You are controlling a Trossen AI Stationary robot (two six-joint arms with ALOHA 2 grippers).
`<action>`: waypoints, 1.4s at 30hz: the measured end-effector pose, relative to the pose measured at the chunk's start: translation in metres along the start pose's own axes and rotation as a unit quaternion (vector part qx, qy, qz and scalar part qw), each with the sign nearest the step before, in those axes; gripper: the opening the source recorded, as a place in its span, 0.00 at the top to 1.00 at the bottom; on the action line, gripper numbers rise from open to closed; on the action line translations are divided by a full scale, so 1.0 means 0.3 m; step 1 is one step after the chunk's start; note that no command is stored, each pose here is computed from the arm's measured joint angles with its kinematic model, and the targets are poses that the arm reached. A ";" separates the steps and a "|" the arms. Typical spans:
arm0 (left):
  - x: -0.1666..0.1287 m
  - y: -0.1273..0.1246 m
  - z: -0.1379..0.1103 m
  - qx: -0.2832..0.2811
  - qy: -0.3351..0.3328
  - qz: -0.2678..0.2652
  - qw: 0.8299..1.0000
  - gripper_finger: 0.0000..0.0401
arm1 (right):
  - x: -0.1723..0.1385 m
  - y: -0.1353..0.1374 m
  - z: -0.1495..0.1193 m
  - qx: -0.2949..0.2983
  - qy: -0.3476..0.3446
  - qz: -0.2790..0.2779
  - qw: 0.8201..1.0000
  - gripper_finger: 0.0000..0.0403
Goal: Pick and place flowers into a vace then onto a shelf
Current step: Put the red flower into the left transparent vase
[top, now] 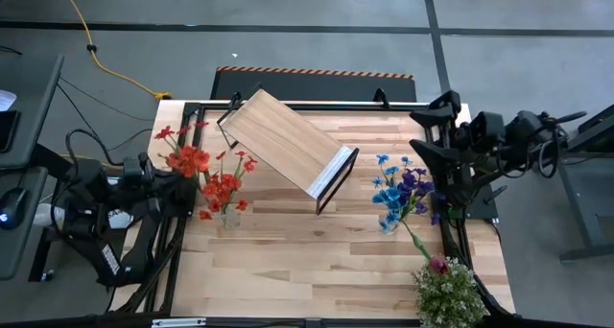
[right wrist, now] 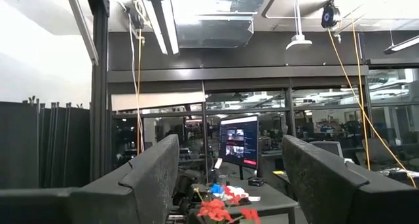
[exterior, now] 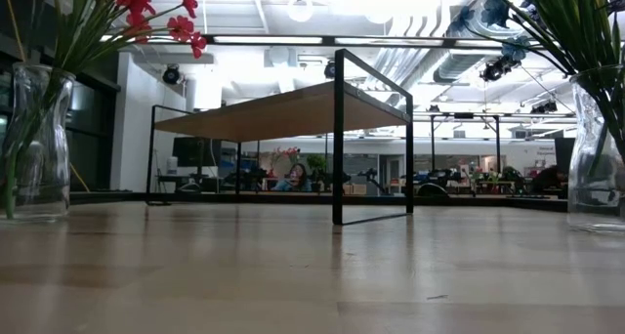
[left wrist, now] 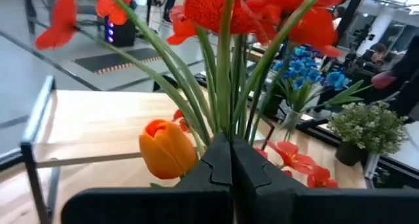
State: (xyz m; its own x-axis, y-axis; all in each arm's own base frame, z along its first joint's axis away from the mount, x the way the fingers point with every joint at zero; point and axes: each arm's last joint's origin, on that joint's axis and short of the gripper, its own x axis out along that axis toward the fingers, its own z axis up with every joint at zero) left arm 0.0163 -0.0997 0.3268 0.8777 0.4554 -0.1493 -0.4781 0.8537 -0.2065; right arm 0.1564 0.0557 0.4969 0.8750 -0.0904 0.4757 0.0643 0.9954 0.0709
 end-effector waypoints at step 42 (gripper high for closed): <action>0.077 0.104 -0.086 -0.091 0.062 -0.073 0.991 0.91 | 0.009 0.006 -0.010 -0.013 0.002 0.000 1.000 0.35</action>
State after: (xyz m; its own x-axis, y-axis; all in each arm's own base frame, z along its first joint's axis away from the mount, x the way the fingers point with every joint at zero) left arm 0.0207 -0.0690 0.2918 0.9326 0.2861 -0.2199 -0.3539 0.8438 -0.4033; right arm 0.1602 0.0573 0.4958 0.8768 -0.0899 0.4723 0.0766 0.9959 0.0473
